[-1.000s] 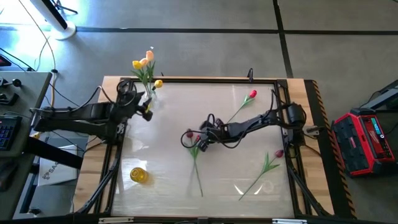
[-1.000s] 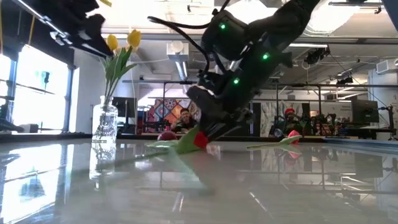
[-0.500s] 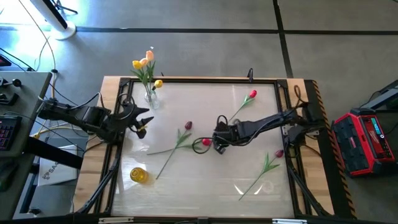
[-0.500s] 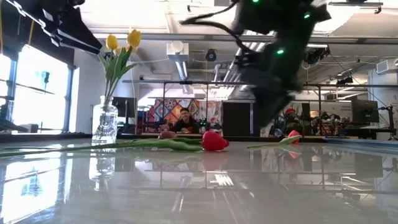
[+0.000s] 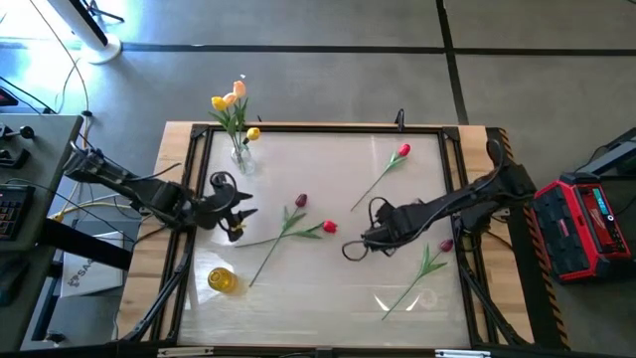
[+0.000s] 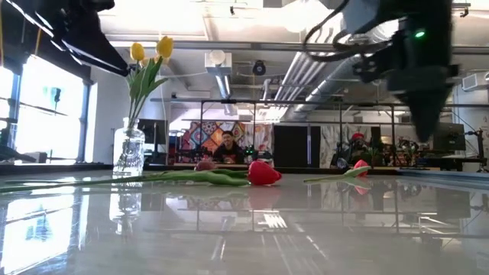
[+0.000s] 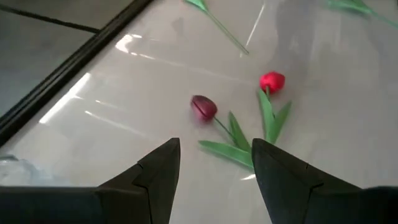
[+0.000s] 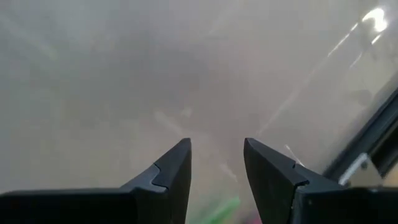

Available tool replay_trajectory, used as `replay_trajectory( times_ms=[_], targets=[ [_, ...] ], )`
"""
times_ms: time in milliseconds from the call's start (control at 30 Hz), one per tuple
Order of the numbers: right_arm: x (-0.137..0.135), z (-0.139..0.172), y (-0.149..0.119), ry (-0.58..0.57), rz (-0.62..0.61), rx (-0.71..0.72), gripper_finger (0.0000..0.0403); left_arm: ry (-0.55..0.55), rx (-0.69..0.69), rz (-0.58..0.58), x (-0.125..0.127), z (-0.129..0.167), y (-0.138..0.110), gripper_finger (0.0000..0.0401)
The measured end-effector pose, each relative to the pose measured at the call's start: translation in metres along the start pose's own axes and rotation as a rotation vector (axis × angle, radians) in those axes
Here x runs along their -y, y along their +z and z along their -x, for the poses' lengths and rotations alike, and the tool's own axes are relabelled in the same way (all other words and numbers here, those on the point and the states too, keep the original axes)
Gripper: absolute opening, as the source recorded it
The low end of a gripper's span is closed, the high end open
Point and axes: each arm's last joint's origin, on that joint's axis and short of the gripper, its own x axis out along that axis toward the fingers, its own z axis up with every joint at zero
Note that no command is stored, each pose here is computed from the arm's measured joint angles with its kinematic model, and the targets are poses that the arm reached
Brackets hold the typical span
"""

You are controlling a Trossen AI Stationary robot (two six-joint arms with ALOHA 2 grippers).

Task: Sort flowers into vase by color
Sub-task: Put the dark red tulip into the orange vase

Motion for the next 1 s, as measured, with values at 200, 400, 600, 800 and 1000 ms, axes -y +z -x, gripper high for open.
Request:
replay_trajectory(
  times_ms=[200, 400, 600, 800, 1000],
  targets=[
    [-0.007, 0.003, -0.026, 0.027, 0.068, -0.136, 0.0138, -0.007, -0.022, -0.009, 0.012, -0.009, -0.002, 0.0186],
    [-0.004, 0.009, -0.051, -0.062, 0.430, -0.175, 0.0138, 0.004, -0.044, -0.045, 0.017, -0.014, -0.004, 0.0186],
    [-0.004, 0.006, -0.074, -0.087, 0.795, -0.219, 0.0138, 0.001, -0.057, -0.034, 0.019, -0.017, -0.005, 0.0186],
    [0.001, -0.027, -0.099, -0.091, 0.967, -0.300, 0.0138, -0.006, -0.066, -0.027, 0.020, -0.018, -0.006, 0.0186],
    [0.006, -0.056, -0.118, -0.020, 0.977, -0.385, 0.0138, 0.001, -0.063, -0.028, 0.020, -0.018, -0.006, 0.0186]
  ],
)
